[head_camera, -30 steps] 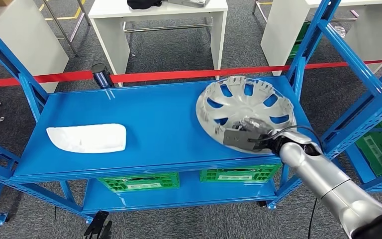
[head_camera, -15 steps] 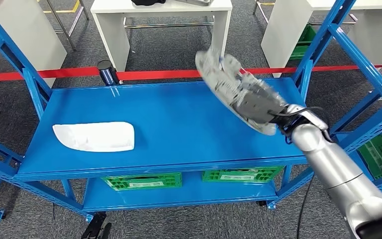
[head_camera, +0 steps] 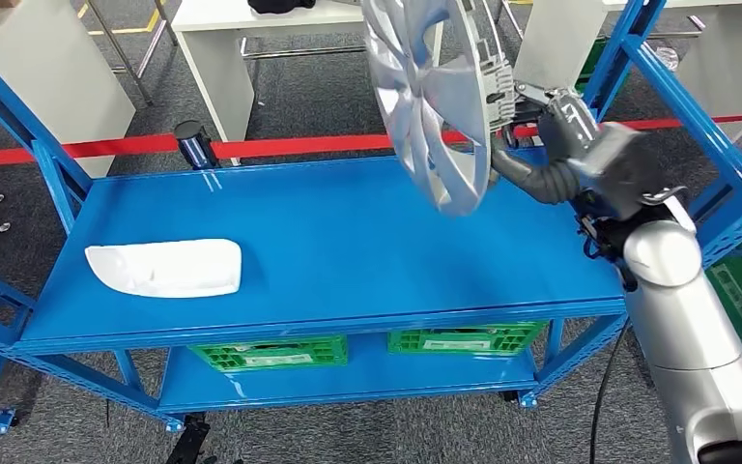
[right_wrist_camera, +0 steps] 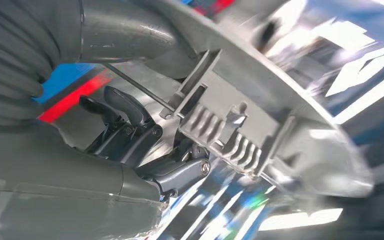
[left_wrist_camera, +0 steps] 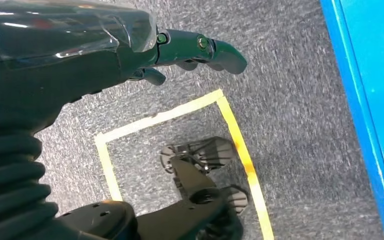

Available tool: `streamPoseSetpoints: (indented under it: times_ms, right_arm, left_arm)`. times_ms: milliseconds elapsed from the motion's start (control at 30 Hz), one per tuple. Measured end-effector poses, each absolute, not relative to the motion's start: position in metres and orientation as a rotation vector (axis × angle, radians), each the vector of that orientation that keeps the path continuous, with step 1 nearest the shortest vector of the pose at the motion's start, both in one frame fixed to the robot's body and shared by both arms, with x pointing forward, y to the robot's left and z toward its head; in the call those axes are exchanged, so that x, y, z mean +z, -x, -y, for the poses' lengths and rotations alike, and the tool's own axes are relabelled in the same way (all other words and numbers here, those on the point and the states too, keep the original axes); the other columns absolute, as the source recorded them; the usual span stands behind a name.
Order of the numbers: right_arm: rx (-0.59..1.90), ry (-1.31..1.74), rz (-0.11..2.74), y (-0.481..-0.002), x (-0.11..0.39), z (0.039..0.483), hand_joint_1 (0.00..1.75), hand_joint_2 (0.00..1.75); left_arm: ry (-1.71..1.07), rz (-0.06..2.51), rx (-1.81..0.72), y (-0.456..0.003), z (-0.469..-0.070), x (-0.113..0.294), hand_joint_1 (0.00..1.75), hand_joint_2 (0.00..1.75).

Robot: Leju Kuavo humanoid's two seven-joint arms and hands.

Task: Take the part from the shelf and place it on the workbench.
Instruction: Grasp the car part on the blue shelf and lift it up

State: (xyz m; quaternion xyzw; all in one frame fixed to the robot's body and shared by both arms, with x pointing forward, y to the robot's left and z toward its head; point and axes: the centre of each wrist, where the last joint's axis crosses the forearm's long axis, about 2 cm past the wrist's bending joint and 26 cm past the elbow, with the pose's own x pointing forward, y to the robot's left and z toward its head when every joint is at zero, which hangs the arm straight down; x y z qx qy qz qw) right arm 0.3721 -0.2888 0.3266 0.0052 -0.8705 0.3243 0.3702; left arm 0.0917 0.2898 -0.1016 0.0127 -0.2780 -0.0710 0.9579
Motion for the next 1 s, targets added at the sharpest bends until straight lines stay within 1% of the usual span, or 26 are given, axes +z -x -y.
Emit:
streamPoseSetpoints:
  times_ms: [133, 333, 400, 667, 1000]
  right_arm:
    - [0.772, -0.383, 2.261, -0.363, 0.333, 0.286, 1.75, 1.75]
    - [0.64, -1.085, 2.227, -0.348, 0.332, 0.282, 1.75, 1.75]
    - [0.6, -1.212, 2.208, -0.342, 0.326, 0.279, 1.75, 1.75]
    - [0.527, -1.345, 2.128, -0.329, 0.305, 0.271, 1.75, 1.75]
    - [0.479, -1.518, 1.986, -0.304, 0.28, 0.244, 1.75, 1.75]
  left_arm:
    - [-0.018, 0.563, -0.146, -0.09, -0.29, -0.102, 0.0, 1.75]
    - [-0.022, 0.553, -0.154, -0.092, -0.292, -0.102, 0.0, 1.75]
    - [-0.028, 0.55, -0.155, -0.092, -0.293, -0.102, 0.0, 1.75]
    - [-0.045, 0.545, -0.154, -0.088, -0.293, -0.102, 0.0, 1.75]
    - [-0.073, 0.545, -0.149, -0.081, -0.291, -0.104, 0.0, 1.75]
